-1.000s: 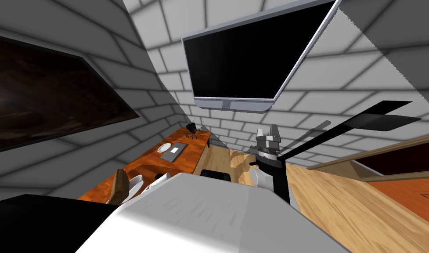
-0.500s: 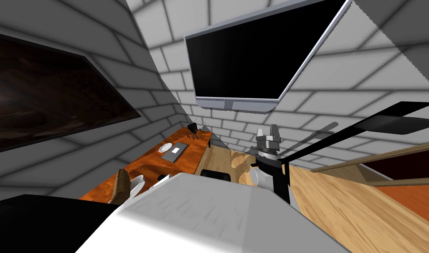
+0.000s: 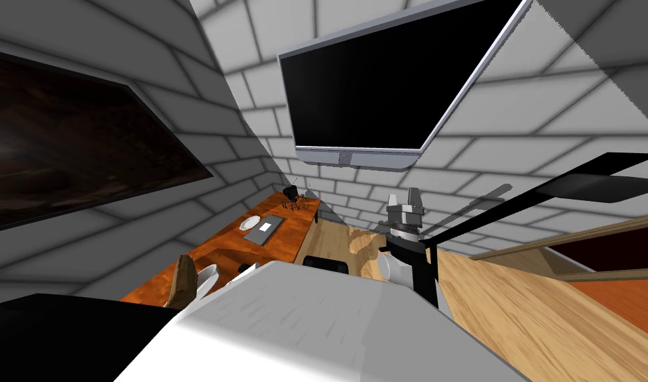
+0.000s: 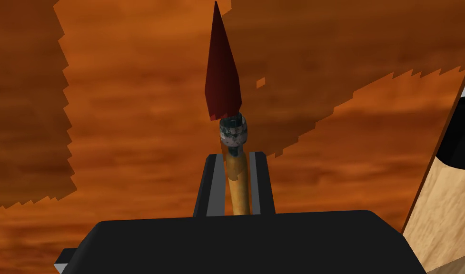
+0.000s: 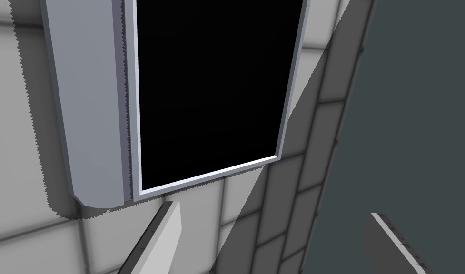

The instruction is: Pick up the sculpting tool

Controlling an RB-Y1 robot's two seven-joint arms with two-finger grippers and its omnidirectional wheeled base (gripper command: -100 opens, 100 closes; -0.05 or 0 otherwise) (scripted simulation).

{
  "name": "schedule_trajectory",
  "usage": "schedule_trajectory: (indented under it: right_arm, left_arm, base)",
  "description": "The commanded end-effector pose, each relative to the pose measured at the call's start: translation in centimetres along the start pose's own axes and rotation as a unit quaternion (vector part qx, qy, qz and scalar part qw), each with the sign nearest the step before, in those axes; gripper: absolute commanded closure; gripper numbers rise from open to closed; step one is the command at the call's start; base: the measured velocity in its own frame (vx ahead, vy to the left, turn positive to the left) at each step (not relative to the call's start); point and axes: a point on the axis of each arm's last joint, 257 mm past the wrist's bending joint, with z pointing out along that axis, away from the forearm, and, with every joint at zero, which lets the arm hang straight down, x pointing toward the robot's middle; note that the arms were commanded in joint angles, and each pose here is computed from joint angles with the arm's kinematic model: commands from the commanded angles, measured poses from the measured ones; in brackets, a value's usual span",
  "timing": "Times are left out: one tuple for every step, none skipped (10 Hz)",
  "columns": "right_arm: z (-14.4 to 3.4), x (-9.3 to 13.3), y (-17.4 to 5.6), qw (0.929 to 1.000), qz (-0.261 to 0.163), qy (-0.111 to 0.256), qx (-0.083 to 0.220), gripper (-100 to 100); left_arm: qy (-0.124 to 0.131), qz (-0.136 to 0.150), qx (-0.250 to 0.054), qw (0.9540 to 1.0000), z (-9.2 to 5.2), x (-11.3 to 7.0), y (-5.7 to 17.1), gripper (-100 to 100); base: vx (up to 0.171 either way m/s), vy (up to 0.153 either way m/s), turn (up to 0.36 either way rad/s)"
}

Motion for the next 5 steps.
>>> schedule_trajectory:
  right_arm:
    - [0.0,0.0,0.0,1.0000,0.000,0.000,0.000,0]
    - [0.0,0.0,0.0,1.0000,0.000,0.000,0.000,0]
    - [0.0,0.0,0.0,1.0000,0.000,0.000,0.000,0]
    - [0.0,0.0,0.0,1.0000,0.000,0.000,0.000,0]
    - [0.0,0.0,0.0,1.0000,0.000,0.000,0.000,0]
  left_arm:
    - [0.000,0.000,0.000,1.0000,0.0,0.0,0.0,0]
    - [-0.001,-0.005,0.001,1.0000,-0.8,-0.1,-1.3,100]
    - [-0.002,-0.006,0.001,1.0000,-1.0,-0.1,-1.7,100]
    - [-0.002,-0.009,0.001,1.0000,-1.5,-0.1,-2.3,100]
    - [-0.003,-0.012,0.000,0.9999,-2.0,-0.1,-3.0,100]
  base:
    - [0.000,0.000,0.000]
    - [-0.019,-0.036,-0.078]
    - [-0.037,-0.050,-0.064]
    - [-0.035,-0.058,-0.044]
    - [-0.039,-0.070,-0.048]
